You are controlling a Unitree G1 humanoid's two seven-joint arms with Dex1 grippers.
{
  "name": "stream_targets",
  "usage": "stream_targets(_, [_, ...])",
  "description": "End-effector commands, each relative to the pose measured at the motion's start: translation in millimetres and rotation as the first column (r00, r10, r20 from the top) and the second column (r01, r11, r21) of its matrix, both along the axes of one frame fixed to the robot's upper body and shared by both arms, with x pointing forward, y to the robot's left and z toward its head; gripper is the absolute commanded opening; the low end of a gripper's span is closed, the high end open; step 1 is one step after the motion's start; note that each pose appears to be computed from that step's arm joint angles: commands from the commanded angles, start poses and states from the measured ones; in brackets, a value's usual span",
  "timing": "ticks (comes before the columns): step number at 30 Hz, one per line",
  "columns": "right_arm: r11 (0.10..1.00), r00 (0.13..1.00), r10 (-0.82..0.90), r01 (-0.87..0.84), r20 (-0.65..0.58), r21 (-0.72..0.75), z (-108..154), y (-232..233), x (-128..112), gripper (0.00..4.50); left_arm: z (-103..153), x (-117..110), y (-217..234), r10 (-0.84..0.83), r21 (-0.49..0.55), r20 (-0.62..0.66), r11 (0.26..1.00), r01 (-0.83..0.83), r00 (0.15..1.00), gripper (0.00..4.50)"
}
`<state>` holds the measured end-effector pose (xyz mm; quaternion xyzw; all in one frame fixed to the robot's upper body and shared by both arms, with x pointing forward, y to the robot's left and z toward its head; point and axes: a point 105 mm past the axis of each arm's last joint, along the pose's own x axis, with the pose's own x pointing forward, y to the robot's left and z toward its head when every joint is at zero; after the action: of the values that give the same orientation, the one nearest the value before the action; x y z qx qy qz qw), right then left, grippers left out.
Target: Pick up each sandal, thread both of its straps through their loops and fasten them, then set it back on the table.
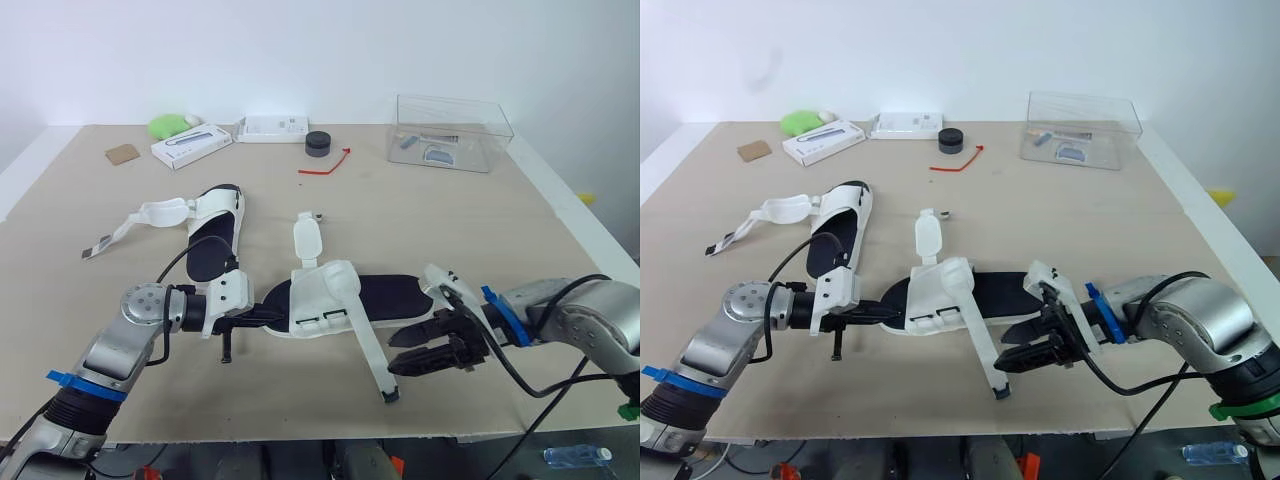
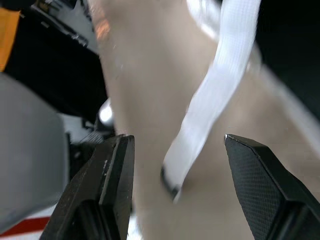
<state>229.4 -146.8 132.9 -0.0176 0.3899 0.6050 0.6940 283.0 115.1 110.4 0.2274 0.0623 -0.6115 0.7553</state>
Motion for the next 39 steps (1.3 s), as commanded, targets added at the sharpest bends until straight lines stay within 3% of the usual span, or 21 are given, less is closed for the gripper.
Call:
stream_targets(1, [1.000,1.000,-0.005,0.006,-0.028,0.022,-2.3,5.9,-5.5,3.10,4.0,0.5,0.4,-0.008,0.001,0.014,1.000,0.008,1.000,0.00])
stream_targets(7, [0.996,0.996,-0.086,0.085,-0.024,-0.038,-28.3,5.2,3.5,3.10,5.9,0.3,-1.1,-0.013,-0.003,0.013,1.000,0.013,1.000,0.00])
stream_targets(12, [0.994,0.992,-0.104,0.103,-0.065,-0.024,-28.3,6.4,2.5,3.10,6.5,0.2,-0.5,-0.011,-0.001,0.014,1.000,0.011,1.000,0.00])
stream_targets(15, [0.998,0.988,-0.067,0.068,-0.141,0.007,-22.2,9.2,-6.4,2.39,7.0,0.3,-0.4,-0.010,-0.001,0.015,1.000,0.010,1.000,0.00])
stream_targets(17, [0.999,0.984,-0.041,0.045,-0.175,0.021,-18.1,10.7,-11.4,1.59,7.3,0.6,-0.3,-0.009,-0.001,0.015,1.000,0.009,1.000,0.00])
stream_targets(18, [0.999,0.980,-0.030,0.035,-0.197,0.023,-17.3,11.1,-14.4,0.88,7.5,0.9,-0.4,-0.009,-0.002,0.016,1.000,0.009,1.000,0.00])
stream_targets(20, [0.999,0.978,-0.024,0.029,-0.208,0.017,-18.0,11.1,-16.4,0.19,7.8,1.3,-0.9,-0.008,-0.003,0.017,1.000,0.008,1.000,0.00])
stream_targets(21, [0.999,0.979,-0.030,0.032,-0.203,0.009,-19.2,10.9,-15.9,0.05,7.9,1.4,-1.3,-0.008,-0.004,0.018,1.000,0.008,1.000,0.00])
stream_targets(28, [0.995,0.988,-0.063,0.074,-0.141,0.071,-12.3,19.4,-2.7,0.05,7.9,1.4,-1.7,-0.004,-0.008,0.016,1.000,0.004,1.000,0.00])
stream_targets(39, [0.932,0.988,-0.127,0.147,-0.082,0.332,80.6,51.9,50.8,0.05,8.9,4.6,-4.0,0.001,-0.014,0.024,1.000,-0.001,1.000,0.00])
